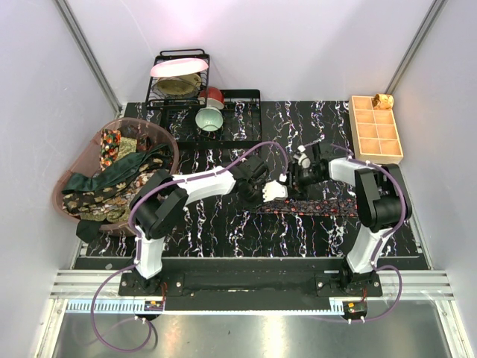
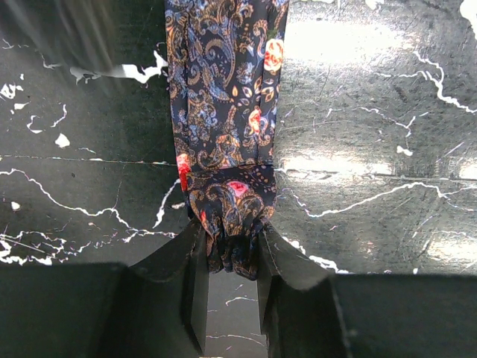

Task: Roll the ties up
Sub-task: Roll the tie at the center of the board.

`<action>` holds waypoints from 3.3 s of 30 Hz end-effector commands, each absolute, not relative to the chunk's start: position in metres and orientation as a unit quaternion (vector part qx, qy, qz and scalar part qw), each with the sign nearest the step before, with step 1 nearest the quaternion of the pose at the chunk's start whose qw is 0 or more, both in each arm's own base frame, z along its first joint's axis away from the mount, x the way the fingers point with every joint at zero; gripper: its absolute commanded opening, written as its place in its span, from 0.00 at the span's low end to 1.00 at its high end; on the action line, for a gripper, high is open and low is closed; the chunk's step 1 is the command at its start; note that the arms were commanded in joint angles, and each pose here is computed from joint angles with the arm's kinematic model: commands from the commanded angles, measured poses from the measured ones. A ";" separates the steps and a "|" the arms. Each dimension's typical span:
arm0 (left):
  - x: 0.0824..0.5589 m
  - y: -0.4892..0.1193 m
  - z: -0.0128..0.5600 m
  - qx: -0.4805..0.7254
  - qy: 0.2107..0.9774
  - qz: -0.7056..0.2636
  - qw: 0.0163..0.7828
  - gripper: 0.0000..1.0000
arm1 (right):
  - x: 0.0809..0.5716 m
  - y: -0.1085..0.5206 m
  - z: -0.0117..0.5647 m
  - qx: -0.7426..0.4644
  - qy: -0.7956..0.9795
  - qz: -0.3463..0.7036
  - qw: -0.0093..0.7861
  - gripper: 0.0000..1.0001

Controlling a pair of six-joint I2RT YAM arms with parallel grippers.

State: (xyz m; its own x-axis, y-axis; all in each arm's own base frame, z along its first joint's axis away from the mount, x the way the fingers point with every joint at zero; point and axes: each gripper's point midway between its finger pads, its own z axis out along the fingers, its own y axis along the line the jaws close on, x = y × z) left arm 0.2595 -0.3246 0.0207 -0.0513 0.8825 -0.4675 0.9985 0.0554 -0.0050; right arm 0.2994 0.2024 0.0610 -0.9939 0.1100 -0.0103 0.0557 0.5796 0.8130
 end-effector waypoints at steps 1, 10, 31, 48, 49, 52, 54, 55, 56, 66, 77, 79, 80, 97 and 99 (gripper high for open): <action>0.253 -0.303 0.000 0.660 0.727 -0.143 0.123 0.18 | 0.294 0.242 0.084 0.031 0.852 0.522 0.026 0.48; 0.252 -0.306 0.001 0.657 0.728 -0.152 0.124 0.19 | 0.292 0.267 0.060 0.046 0.831 0.554 0.008 0.44; 0.255 -0.307 0.002 0.645 0.735 -0.168 0.125 0.20 | 0.277 0.275 0.044 0.066 0.833 0.550 -0.006 0.41; 0.254 -0.310 0.003 0.638 0.738 -0.181 0.122 0.21 | 0.270 0.274 0.034 0.054 0.850 0.524 -0.022 0.31; 0.254 -0.310 0.004 0.638 0.738 -0.181 0.124 0.21 | 0.270 0.273 0.032 0.059 0.853 0.518 -0.023 0.24; 0.253 -0.310 0.003 0.636 0.738 -0.187 0.123 0.23 | 0.271 0.270 0.026 0.067 0.863 0.500 -0.027 0.00; 0.253 -0.311 0.005 0.632 0.740 -0.193 0.124 0.27 | 0.271 0.270 0.024 0.064 0.866 0.495 -0.026 0.00; 0.252 -0.312 0.006 0.631 0.739 -0.201 0.125 0.30 | 0.271 0.268 0.021 0.070 0.872 0.483 -0.031 0.00; 0.251 -0.313 0.008 0.630 0.738 -0.205 0.127 0.34 | 0.275 0.267 0.020 0.066 0.875 0.480 -0.023 0.00; 0.259 -0.325 0.044 0.578 0.715 -0.316 0.235 0.66 | 0.271 0.252 0.007 0.071 0.907 0.414 -0.029 0.00; 0.267 -0.336 0.054 0.569 0.659 -0.369 0.326 0.70 | 0.269 0.237 -0.007 0.074 0.931 0.356 -0.038 0.00; 0.266 -0.340 0.053 0.575 0.648 -0.380 0.324 0.70 | 0.270 0.237 -0.007 0.072 0.931 0.355 -0.039 0.00; 0.268 -0.341 0.053 0.577 0.645 -0.378 0.329 0.71 | 0.269 0.236 -0.009 0.072 0.933 0.351 -0.041 0.00; 0.257 -0.333 0.010 0.638 0.655 -0.294 0.279 0.33 | 0.272 0.244 0.004 0.045 0.919 0.390 -0.035 0.10; 0.259 -0.326 0.004 0.646 0.665 -0.261 0.269 0.30 | 0.274 0.249 0.022 0.033 0.904 0.427 -0.024 0.25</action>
State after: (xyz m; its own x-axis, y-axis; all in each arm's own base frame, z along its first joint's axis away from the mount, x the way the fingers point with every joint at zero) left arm 0.2636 -0.3344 0.0203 -0.0601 0.6111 -0.7892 0.9982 0.0305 -0.0524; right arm 0.2695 0.2478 0.0141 -0.9883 0.0661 0.1373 0.1466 0.6581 0.7385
